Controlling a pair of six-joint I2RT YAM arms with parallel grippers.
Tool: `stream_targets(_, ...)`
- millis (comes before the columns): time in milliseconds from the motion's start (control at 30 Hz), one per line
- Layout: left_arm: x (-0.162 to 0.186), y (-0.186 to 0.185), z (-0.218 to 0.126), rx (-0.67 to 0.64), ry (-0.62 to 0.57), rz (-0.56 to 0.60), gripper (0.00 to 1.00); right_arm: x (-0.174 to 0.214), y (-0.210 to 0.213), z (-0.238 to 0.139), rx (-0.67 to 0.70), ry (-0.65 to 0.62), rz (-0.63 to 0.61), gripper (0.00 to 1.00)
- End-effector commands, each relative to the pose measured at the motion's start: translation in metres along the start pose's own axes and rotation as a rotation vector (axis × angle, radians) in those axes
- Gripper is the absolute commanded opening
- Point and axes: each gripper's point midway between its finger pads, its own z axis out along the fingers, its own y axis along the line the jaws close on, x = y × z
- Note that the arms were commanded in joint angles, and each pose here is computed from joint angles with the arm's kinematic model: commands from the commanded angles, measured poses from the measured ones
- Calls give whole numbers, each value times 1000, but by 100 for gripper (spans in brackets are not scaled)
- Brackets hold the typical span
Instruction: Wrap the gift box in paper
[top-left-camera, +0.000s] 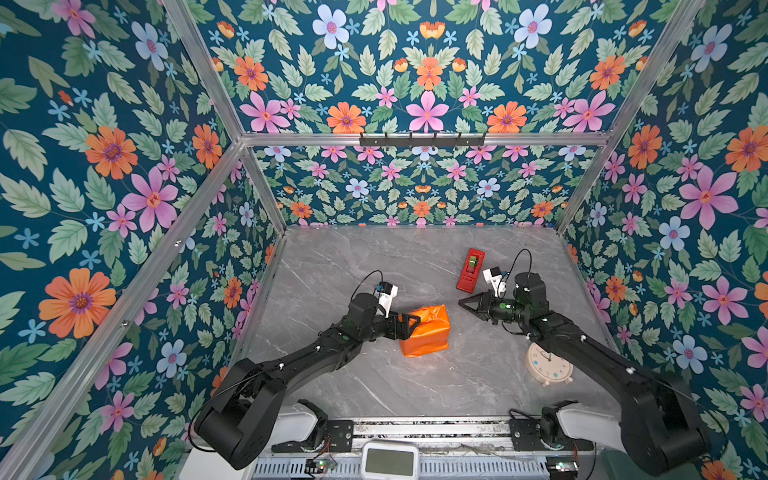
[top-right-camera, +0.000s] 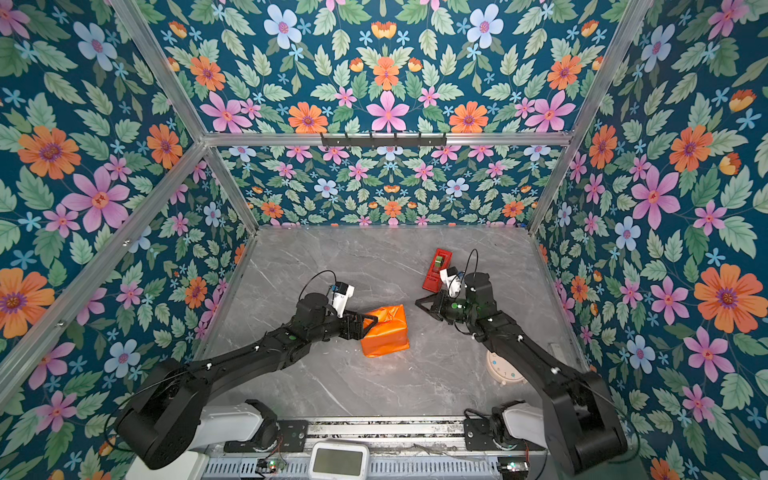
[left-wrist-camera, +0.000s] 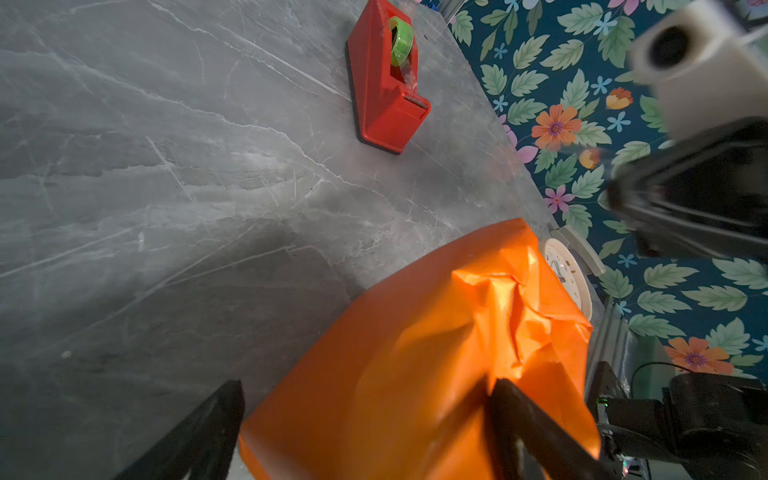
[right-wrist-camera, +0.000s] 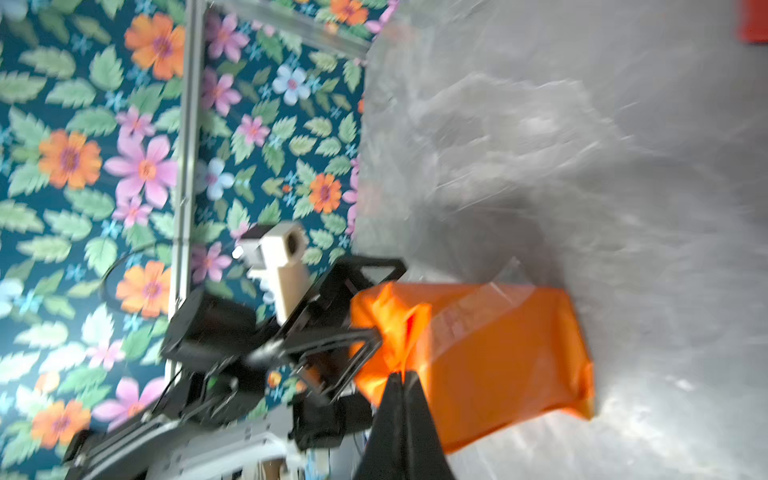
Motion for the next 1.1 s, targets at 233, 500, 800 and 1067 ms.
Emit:
stream_targets(233,45,27,-5,-114,164,-8,94,56,73,28,-85,314,17,0)
stream_targets(500,44,26,-5,-110,160,-7,94,60,61,70,-64,392,95,0)
stream_targets(800,45,27,-5,-117,160,-5,94,77,31,80,-69,435,211,0)
stream_targets(1067,45,26,-4,-113,163,-5,93,91,10,72,-8,433,285,0)
